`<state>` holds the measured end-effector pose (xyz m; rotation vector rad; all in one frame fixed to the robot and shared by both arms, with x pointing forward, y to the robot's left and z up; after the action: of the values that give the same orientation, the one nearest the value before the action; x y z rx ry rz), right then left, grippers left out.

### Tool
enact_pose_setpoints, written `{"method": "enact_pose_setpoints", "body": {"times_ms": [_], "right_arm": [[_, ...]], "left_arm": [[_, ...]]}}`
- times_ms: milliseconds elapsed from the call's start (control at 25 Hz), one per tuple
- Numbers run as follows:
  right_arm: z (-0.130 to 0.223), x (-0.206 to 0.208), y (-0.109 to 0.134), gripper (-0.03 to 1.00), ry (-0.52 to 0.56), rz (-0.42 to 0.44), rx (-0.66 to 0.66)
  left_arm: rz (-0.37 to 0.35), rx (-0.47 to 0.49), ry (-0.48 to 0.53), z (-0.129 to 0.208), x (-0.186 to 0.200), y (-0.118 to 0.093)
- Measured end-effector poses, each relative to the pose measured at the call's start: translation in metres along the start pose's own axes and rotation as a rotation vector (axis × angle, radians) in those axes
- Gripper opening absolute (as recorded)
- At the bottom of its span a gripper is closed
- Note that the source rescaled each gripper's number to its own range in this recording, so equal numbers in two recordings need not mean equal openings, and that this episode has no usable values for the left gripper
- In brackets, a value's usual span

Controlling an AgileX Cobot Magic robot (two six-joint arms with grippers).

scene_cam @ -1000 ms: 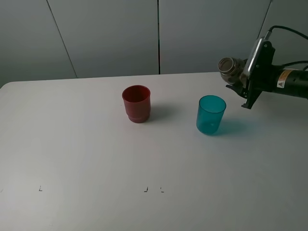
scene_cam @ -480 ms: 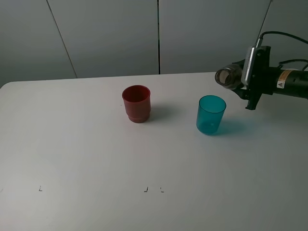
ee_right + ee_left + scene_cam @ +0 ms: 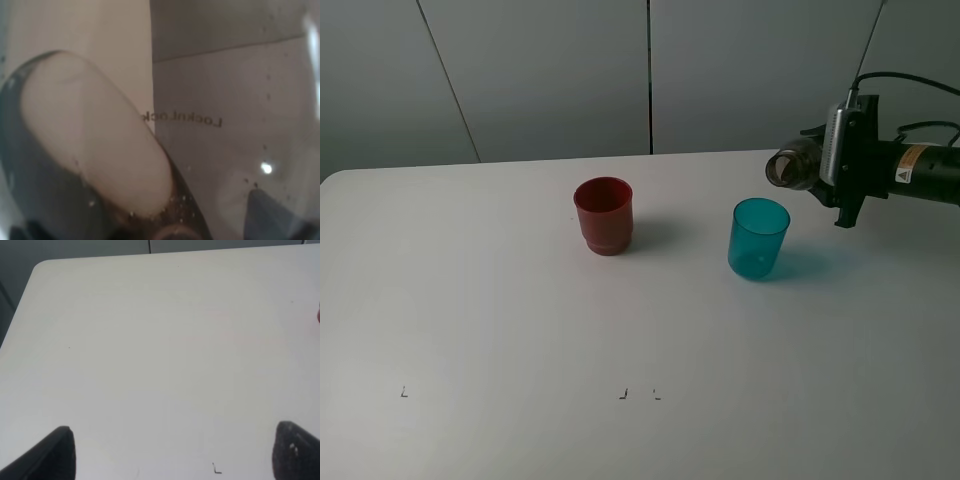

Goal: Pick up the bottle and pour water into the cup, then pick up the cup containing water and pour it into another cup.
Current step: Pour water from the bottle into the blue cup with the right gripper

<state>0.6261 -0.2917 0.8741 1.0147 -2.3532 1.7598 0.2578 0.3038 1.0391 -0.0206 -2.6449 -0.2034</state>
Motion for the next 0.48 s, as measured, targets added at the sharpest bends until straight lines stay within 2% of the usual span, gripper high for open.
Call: {"method": "enact_pose_setpoints", "body": {"times_ms": [480], "right_arm": [[0.0000,0.0000,0.0000,0.00,0.000,0.000,0.063]], "left_arm": [[0.000,-0.007,0.000,0.0000,0.0000,0.0000]]}}
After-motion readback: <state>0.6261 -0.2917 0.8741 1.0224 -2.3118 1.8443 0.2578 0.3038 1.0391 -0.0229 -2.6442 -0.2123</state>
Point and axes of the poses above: a point on each arm's last joint axis where the gripper is mounted, x pointing back along that axis away from the gripper, y along the wrist's bending axis when the last joint is at zero, z = x × y, the point moved 3 cm from there along -x, pointing out along that axis toward the gripper, and after that the axes turned 8 degrees about -x, right-handed, at the moved point
